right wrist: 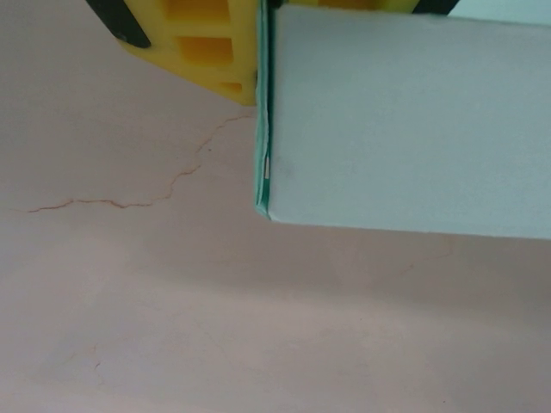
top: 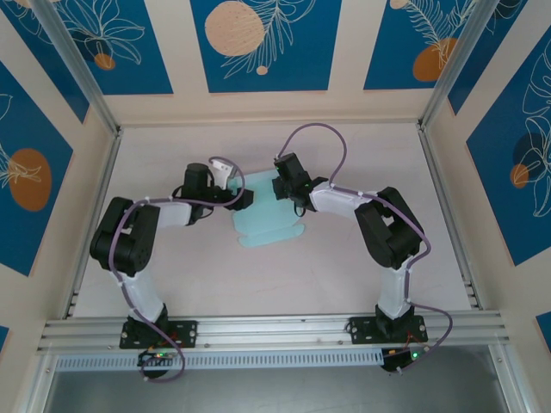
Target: Fold the paper box
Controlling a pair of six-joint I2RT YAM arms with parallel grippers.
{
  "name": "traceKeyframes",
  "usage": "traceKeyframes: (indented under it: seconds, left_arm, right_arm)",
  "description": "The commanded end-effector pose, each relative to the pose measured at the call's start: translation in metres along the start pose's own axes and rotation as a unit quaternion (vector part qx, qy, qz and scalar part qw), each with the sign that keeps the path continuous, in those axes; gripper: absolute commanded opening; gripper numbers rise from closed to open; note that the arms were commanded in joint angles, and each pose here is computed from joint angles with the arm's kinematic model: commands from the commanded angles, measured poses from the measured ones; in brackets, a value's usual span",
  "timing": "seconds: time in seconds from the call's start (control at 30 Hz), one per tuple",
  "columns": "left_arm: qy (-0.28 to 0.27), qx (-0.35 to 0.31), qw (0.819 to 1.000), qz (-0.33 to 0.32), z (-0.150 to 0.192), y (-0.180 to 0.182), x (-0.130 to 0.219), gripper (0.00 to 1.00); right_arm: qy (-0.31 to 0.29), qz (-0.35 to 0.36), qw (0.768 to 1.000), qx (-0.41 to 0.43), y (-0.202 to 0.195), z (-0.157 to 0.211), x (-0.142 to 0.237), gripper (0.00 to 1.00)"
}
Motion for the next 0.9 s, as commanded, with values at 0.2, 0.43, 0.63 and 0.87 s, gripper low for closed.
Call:
traceKeyframes:
  seconds: [0.2,0.43,0.63,0.87]
  left_arm:
    - [0.003,0.027,0.999,-0.035,-0.005,-0.011,0.028,0.89]
    - [-0.001,0.05,0.999,-0.014,0.006,-0.016,0.021,0.81]
    - [0.012,0.03,0.999,-0.007,0.008,-0.027,0.024,0.78]
    - [0.037,-0.004,0.999,-0.012,0.019,-0.028,0.025,0.7]
  right_arm:
    - [0.051,0.01,0.999,0.001,-0.002,0.031,-0.011,0.02]
    - [0.051,0.007,0.999,0.003,0.001,0.029,-0.011,0.02]
    - [0.05,0.007,0.999,0.003,0.0,0.031,-0.009,0.02]
    - [0.05,0.006,0.999,0.007,0.001,0.031,-0.008,0.02]
Point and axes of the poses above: each hand's point on the last joint's axis, 136 mm out from that joint toward the fingers, its own x axis back along the fingers, its own y axis along the line the jaws close on, z = x × y, the point moved 2 cm from there along x, back along the fingers, and after that the axes turned 14 degrees about -x, right-handed, at the moved point
